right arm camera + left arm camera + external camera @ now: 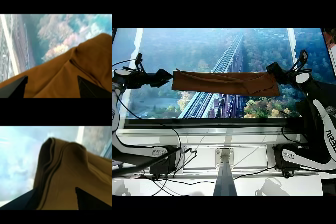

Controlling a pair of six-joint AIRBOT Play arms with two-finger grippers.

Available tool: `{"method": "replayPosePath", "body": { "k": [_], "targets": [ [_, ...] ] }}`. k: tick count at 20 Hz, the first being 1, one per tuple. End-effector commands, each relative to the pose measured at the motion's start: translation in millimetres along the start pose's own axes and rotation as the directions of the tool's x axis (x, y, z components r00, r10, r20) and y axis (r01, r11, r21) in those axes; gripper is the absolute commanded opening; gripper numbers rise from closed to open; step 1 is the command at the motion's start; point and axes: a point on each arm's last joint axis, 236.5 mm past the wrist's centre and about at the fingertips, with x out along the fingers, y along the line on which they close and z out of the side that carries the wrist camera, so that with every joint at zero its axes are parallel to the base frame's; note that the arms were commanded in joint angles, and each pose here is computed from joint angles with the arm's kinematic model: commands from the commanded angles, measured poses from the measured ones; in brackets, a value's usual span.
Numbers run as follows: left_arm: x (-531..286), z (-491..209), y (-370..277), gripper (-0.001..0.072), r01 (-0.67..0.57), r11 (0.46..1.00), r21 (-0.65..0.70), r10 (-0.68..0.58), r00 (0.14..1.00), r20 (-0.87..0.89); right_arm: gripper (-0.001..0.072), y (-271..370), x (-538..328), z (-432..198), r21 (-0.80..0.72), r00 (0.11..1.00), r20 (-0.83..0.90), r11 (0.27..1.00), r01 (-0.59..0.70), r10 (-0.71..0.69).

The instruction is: Fold the clothes and pants, and hang the long-sleeved shirts on hangers.

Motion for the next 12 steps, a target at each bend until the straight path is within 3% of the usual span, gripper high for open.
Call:
{"method": "replayPosePath", "body": {
  "k": [1, 7, 8, 9, 11, 12],
  "targets": [
    [16.0, -9.6, -1.7, 0.0510, 0.074, 0.996, -0.054, -0.079, 0.991, -0.105, 0.0689, -1.0, -0.5, -12.2, -0.004, 0.998, -0.055, 1.000, 0.000, 0.000],
    [41.5, -18.6, 12.3, 0.0492, 0.085, 0.996, -0.012, -0.086, 0.984, -0.157, 0.0648, 23.4, -5.5, -26.7, -0.104, 0.989, -0.142, 0.993, -0.057, 0.042],
    [44.8, -21.0, 7.7, 0.0391, 0.094, 0.995, 0.026, -0.089, 0.982, -0.167, 0.0647, 36.5, -6.1, -24.2, -0.132, 0.989, -0.134, 0.988, -0.078, 0.061],
    [48.7, -24.0, 1.3, 0.0242, 0.105, 0.992, 0.070, -0.092, 0.980, -0.179, 0.0642, 50.9, -6.8, -23.4, -0.171, 0.988, -0.131, 0.980, -0.103, 0.081],
    [57.3, -29.7, -14.5, 0.0019, 0.127, 0.982, 0.141, -0.097, 0.974, -0.204, 0.0492, 80.2, -8.0, -24.2, -0.219, 0.985, -0.120, 0.965, -0.146, 0.122],
    [59.7, -29.7, -23.2, 0.0021, 0.137, 0.976, 0.170, -0.100, 0.972, -0.212, 0.0421, 91.5, -8.4, -25.7, -0.238, 0.984, -0.116, 0.958, -0.162, 0.138]
  ]
}}
